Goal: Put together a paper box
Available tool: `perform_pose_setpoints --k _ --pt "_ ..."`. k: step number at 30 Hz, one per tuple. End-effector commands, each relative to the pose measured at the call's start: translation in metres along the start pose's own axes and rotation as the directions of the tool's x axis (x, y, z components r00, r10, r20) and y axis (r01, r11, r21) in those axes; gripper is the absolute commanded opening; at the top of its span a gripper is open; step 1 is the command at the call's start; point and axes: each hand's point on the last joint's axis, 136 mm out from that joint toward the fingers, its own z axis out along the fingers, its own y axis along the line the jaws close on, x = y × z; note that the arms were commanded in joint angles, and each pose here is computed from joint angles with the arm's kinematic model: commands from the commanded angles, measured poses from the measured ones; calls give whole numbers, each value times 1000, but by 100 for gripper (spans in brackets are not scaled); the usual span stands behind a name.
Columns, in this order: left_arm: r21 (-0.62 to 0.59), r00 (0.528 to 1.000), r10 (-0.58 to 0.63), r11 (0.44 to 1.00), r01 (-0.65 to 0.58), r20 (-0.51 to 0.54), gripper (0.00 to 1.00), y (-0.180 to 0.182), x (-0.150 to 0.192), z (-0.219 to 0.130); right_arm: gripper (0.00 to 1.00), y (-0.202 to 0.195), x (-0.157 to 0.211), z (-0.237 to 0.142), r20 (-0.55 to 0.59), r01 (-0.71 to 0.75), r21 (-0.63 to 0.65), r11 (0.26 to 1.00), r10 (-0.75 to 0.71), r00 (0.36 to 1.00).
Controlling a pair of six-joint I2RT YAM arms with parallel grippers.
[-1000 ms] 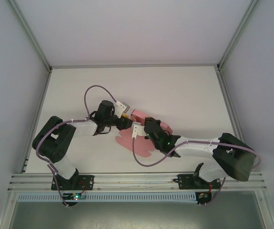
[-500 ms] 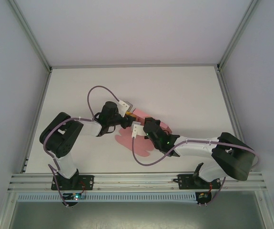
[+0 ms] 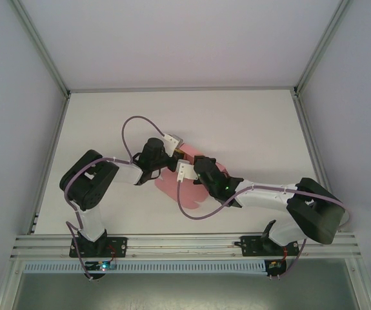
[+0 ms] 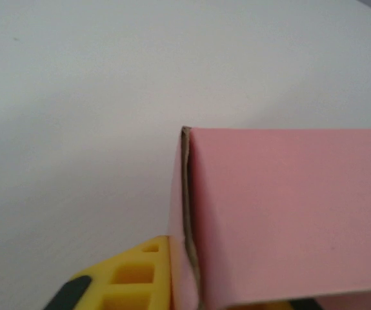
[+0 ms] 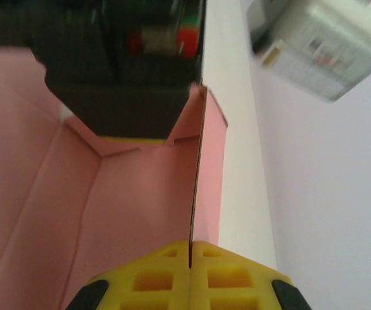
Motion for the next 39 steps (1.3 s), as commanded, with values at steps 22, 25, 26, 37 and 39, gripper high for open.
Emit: perform_pose_setpoints --k 22,25,26,37,39 --pt "-579 1000 3 815 -15 -22 0 92 17 -3 0 56 26 -7 -96 -61 -293 954 34 995" --pt "-509 1000 2 861 -7 -12 0 79 16 4 0 52 27 -4 -103 -81 -281 956 54 993" --pt "-462 1000 10 887 -10 -2 0 70 16 7 0 48 28 -2 -109 -96 -265 959 69 992" --pt "-259 995 68 965 -48 67 0 32 13 4 50 -8 5 -12 19 -287 -199 937 297 955" --pt "-255 996 70 966 -53 58 0 31 12 5 62 -18 -9 -25 94 -311 -222 924 338 937"
